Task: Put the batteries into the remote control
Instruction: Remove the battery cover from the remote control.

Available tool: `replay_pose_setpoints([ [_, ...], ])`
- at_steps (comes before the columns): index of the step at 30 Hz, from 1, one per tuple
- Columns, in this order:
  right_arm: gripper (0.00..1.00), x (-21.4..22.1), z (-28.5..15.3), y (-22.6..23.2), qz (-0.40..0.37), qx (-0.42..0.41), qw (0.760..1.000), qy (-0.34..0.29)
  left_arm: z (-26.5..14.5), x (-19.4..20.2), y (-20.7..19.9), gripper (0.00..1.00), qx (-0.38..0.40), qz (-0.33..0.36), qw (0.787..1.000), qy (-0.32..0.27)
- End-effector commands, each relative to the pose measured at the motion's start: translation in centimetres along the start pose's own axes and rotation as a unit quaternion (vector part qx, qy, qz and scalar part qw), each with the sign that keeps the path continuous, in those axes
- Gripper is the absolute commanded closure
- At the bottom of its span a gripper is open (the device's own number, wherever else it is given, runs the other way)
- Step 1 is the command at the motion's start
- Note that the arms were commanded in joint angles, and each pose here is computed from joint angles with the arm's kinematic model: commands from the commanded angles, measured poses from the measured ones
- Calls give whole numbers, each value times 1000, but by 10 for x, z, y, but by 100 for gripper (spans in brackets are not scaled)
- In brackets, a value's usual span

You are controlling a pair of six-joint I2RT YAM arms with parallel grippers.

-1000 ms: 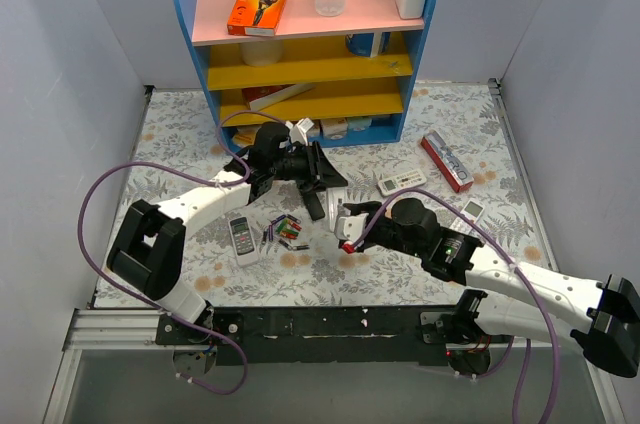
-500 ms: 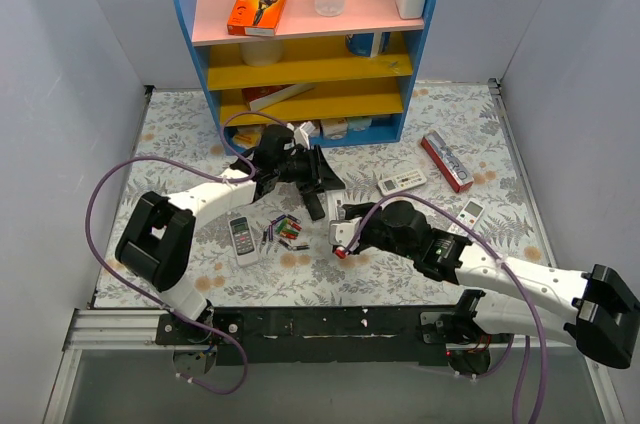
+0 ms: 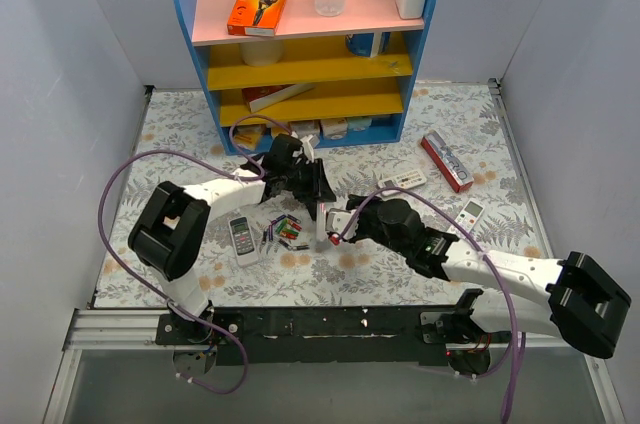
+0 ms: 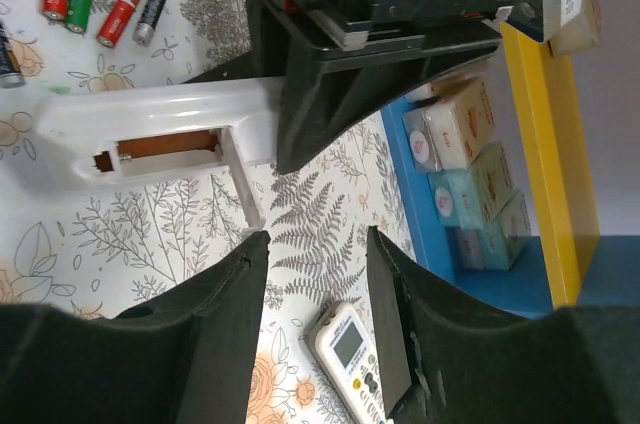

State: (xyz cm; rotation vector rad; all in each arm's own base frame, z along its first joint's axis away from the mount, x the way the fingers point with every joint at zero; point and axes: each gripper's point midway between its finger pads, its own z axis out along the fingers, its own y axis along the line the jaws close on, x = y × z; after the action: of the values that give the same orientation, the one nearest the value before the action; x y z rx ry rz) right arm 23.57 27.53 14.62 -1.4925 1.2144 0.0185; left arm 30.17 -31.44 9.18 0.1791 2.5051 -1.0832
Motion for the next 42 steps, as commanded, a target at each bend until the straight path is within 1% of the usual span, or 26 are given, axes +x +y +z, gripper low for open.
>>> replay_pose_setpoints([
  [1,49,-1,7,-6,15,24,1000,-8,5,-16,-15,100,5,20,999,-26],
  [5,48,11,8,10,33,7,999,6,22,-30,3,100,-23,8,999,-48],
  [11,48,23,-1,24,61,-9,998,23,31,-59,15,100,-49,1,994,-93],
  [15,48,32,-8,30,80,-7,996,40,41,-68,21,100,-59,3,993,-102],
  [18,48,32,-15,26,114,6,992,46,37,-77,18,100,-62,14,991,-116],
  [19,47,31,-17,24,128,9,991,47,33,-86,10,100,-52,26,989,-133],
  [21,47,29,-23,20,180,23,982,56,24,-91,7,100,-53,31,987,-147],
  [22,46,28,-25,18,200,29,978,57,11,-99,-5,100,-42,40,985,-165],
  [23,46,24,-29,14,245,42,967,54,6,-99,-6,100,-42,41,984,-170],
  [24,45,18,-31,8,272,51,960,49,-3,-102,-10,100,-40,44,982,-181],
  [25,42,21,-34,10,295,51,952,62,-19,-109,-23,100,-28,52,978,-200],
  [26,39,19,-36,11,344,56,935,68,-29,-110,-29,100,-24,55,976,-211],
  [27,37,10,-38,2,362,60,928,65,-35,-107,-26,100,-29,53,975,-215],
  [28,26,17,-42,11,375,48,921,93,-43,-106,-28,100,-26,55,973,-222],
  [29,19,15,-42,12,387,43,916,97,-65,-110,-40,100,-15,58,968,-245],
  [30,13,13,-43,14,411,41,905,99,-69,-101,-32,100,-23,53,968,-245],
  [31,2,12,-44,14,422,39,900,104,-78,-98,-33,100,-22,51,966,-254],
  [32,2,10,-43,15,433,38,895,104,-99,-100,-41,100,-12,52,960,-275],
  [33,2,7,-44,15,452,39,885,101,-102,-87,-31,100,-17,42,961,-272],
  [34,2,2,-43,13,458,36,883,94,-109,-83,-31,100,-14,39,959,-279],
  [35,2,-3,-41,15,464,23,882,87,-130,-83,-40,100,0,41,953,-301],
  [37,2,-15,-38,8,473,17,878,74,-135,-64,-27,100,-5,26,954,-300],
  [38,3,-16,-34,13,473,2,877,83,-142,-58,-25,100,-2,23,952,-306],
  [39,3,-19,-32,12,474,-4,876,85,-160,-55,-33,100,14,25,945,-327],
  [41,7,-28,-23,11,470,-23,878,88,-167,-39,-22,100,10,22,942,-334],
  [42,11,-27,-22,16,468,-33,877,101,-187,-37,-32,100,28,28,932,-359],
])
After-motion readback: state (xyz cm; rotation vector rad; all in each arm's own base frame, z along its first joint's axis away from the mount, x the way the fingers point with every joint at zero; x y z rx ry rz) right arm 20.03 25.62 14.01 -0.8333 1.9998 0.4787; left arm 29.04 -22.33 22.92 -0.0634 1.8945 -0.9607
